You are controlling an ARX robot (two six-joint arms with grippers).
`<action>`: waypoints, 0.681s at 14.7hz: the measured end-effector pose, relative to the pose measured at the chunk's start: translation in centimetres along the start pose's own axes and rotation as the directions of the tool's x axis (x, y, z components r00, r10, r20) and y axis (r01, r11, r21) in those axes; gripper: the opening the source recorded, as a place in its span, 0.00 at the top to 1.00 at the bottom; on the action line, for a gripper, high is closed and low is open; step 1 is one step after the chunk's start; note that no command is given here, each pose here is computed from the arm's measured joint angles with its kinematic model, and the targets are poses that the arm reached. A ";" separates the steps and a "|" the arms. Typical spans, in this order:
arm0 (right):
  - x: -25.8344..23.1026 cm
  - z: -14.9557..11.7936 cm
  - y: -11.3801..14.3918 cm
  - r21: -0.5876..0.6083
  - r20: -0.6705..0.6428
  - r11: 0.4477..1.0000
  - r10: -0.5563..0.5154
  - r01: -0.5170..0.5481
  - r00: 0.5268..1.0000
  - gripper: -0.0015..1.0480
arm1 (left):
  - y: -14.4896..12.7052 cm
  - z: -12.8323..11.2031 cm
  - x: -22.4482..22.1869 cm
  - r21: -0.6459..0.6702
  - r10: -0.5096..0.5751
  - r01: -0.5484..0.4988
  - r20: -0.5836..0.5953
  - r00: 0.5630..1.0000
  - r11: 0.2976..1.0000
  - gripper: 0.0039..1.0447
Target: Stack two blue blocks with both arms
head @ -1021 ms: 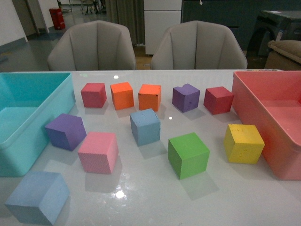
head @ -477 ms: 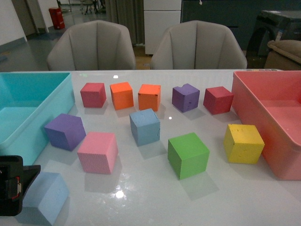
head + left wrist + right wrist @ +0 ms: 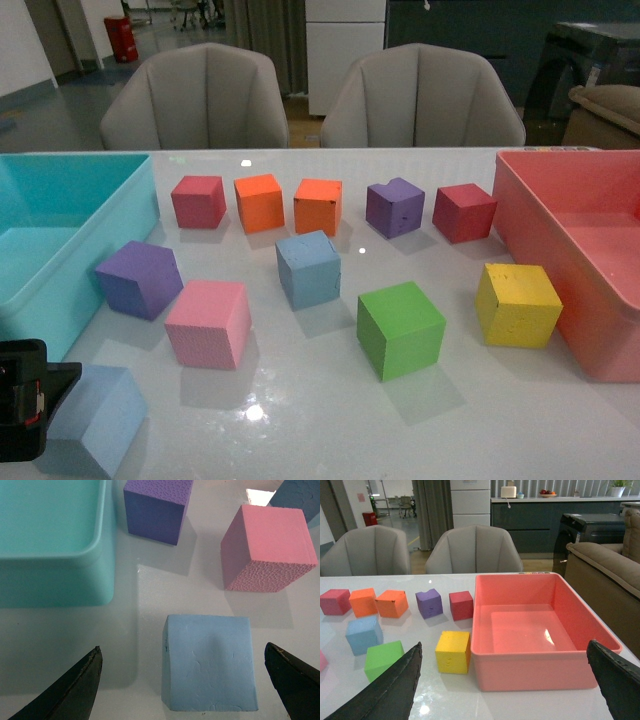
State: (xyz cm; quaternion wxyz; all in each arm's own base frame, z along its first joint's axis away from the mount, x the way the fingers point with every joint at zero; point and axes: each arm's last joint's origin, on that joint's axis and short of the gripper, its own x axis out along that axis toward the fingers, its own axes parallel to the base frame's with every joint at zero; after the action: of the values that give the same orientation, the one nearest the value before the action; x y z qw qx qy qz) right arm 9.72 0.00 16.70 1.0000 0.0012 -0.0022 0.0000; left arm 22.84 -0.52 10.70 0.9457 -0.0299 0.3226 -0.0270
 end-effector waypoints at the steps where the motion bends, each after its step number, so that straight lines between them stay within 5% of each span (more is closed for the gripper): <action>1: 0.0 0.0 0.0 0.000 0.000 1.000 0.000 0.000 1.000 0.06 | 0.1 0.0 0.1 -0.002 -0.004 0.004 0.000 1.000 1.000 0.06; 10: 0.0 0.0 0.0 0.000 0.000 1.000 0.000 0.000 1.000 0.06 | 0.0 -0.5 1.6 -0.059 -0.053 0.053 -0.007 0.999 0.997 0.06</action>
State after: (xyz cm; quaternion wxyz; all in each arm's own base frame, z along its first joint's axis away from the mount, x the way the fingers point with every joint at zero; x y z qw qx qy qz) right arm 9.72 0.00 16.70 1.0000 0.0012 -0.0022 0.0000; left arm 23.79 -0.61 9.30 0.9419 -0.0661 0.3265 -0.0427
